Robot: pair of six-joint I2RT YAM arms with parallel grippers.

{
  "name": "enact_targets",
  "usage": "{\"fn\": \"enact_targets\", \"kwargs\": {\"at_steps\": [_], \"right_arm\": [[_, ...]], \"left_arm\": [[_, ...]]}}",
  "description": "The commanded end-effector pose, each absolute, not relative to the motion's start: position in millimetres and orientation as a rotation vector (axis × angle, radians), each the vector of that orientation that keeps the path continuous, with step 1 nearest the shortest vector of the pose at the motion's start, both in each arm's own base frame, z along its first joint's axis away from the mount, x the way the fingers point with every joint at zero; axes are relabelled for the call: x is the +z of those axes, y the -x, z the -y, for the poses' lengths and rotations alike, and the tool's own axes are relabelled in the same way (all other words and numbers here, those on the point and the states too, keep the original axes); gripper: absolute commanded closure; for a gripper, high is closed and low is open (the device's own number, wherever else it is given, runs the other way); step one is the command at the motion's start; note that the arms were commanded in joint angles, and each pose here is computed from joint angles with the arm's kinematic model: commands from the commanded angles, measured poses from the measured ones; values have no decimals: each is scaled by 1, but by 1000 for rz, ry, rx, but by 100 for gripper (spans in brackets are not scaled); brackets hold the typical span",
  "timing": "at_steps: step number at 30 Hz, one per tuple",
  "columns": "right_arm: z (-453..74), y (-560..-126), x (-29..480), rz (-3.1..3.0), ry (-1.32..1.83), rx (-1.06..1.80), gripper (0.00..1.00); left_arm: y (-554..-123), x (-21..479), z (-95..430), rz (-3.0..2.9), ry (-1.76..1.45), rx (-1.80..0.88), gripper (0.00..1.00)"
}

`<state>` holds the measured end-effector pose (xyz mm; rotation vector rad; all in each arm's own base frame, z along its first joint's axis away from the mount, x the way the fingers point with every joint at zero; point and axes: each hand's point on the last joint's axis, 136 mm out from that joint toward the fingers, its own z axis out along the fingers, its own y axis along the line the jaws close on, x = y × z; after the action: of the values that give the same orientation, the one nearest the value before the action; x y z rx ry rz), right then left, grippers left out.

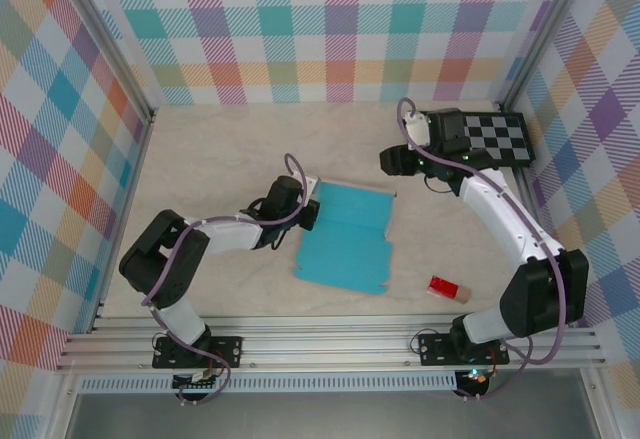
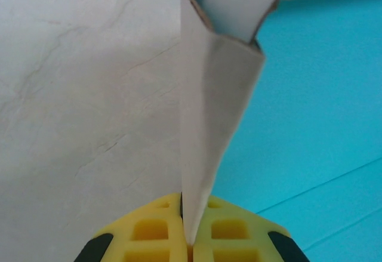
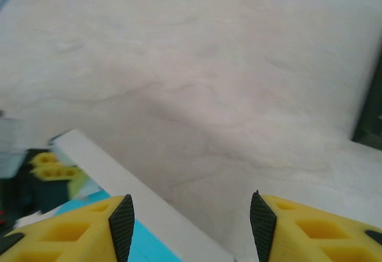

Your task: Fold the paper box

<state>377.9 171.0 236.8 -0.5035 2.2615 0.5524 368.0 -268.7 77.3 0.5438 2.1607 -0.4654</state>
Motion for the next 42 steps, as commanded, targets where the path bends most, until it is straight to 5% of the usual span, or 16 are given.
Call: {"fn": "enact_targets", "kwargs": {"at_steps": [1, 9, 15, 22, 34, 42], "right_arm": [[-204, -347, 234, -2170, 892, 755, 44], [-206, -355, 211, -2223, 893, 762, 47], [-158, -387, 193, -2399, 360, 494, 44], [-146, -371, 182, -2453, 52, 751, 43], [-144, -366, 158, -2422, -155, 903, 43], [-123, -371, 175, -2422, -188, 720, 41]], "left_arm": [[-382, 117, 291, -1862, -637, -532, 100], [-379, 115, 282, -1803, -607, -494, 100], [-398, 122, 256, -1758, -446, -327, 100], [-398, 113, 263, -1749, -487, -317, 94], [-389, 110, 269, -1767, -522, -348, 59], [-376, 170, 239, -1910, -276, -462, 38]]}}
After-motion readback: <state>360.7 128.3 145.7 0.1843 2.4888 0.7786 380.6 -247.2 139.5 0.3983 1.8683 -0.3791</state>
